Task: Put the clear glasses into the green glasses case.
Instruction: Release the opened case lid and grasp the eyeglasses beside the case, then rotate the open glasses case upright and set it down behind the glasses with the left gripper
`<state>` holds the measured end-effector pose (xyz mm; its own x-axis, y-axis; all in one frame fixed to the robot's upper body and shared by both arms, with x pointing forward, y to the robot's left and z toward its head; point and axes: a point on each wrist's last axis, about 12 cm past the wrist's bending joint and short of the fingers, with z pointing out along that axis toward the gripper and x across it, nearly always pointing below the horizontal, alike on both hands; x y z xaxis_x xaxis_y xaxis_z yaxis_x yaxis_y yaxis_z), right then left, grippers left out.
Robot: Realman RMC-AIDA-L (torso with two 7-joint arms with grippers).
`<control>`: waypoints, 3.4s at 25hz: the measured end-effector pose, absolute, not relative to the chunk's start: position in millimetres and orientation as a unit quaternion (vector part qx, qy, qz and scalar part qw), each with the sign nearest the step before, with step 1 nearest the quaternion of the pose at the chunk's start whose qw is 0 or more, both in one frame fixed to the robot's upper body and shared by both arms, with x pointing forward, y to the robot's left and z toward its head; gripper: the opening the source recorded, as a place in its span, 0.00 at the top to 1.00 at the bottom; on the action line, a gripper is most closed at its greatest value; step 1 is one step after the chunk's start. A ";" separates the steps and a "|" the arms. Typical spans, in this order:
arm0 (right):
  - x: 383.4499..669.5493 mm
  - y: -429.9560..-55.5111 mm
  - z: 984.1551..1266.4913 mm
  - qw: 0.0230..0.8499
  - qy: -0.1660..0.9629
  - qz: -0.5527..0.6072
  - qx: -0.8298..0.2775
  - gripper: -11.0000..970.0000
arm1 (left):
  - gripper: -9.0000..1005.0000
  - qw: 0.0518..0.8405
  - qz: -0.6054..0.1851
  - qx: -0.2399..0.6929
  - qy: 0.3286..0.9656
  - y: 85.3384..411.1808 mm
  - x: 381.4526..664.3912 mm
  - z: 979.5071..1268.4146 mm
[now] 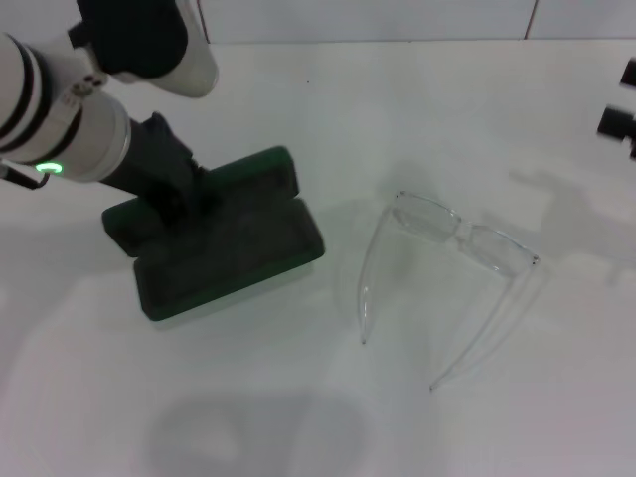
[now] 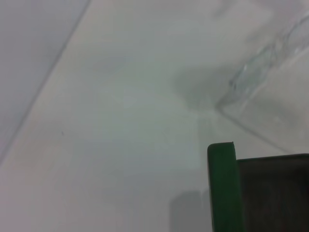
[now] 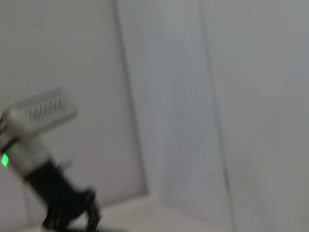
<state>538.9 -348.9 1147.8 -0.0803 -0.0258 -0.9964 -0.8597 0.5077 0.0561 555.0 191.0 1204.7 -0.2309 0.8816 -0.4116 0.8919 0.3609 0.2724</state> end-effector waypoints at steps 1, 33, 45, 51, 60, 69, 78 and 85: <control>542.5 -346.9 1154.1 0.559 0.654 0.353 -0.367 0.29 | 0.80 0.263 -0.010 0.566 0.781 190.4 553.2 1209.0; 640.1 -159.3 1202.3 0.139 0.834 0.129 -0.518 0.30 | 0.80 0.345 -0.073 0.485 0.800 236.7 545.5 1213.6; 644.7 -156.7 1169.6 0.136 0.846 0.124 -0.501 0.34 | 0.79 0.336 -0.081 0.489 0.800 237.5 544.9 1206.8; 643.1 -149.3 1158.6 0.136 0.841 0.120 -0.509 0.39 | 0.79 0.330 -0.086 0.490 0.802 237.2 545.4 1203.2; 643.3 -145.5 1152.4 0.137 0.840 0.127 -0.509 0.49 | 0.78 0.328 -0.086 0.492 0.802 237.8 545.4 1201.5; 644.9 -146.4 1150.3 0.131 0.843 0.120 -0.508 0.71 | 0.78 0.329 -0.085 0.495 0.800 238.5 546.3 1201.3; 652.2 -165.0 1161.1 0.178 0.836 0.099 -0.509 0.83 | 0.77 0.326 -0.086 0.492 0.803 240.8 544.9 1198.5; 628.2 -204.0 1200.9 0.205 0.826 0.149 -0.504 0.88 | 0.77 0.334 -0.080 0.493 0.800 240.3 548.1 1204.1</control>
<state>628.2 -204.0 1200.9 -0.4081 -0.7711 -0.4887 -0.8934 0.4476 0.0398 548.1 240.3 1204.1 -0.2916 0.7348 -0.6124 0.8417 0.5013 0.2008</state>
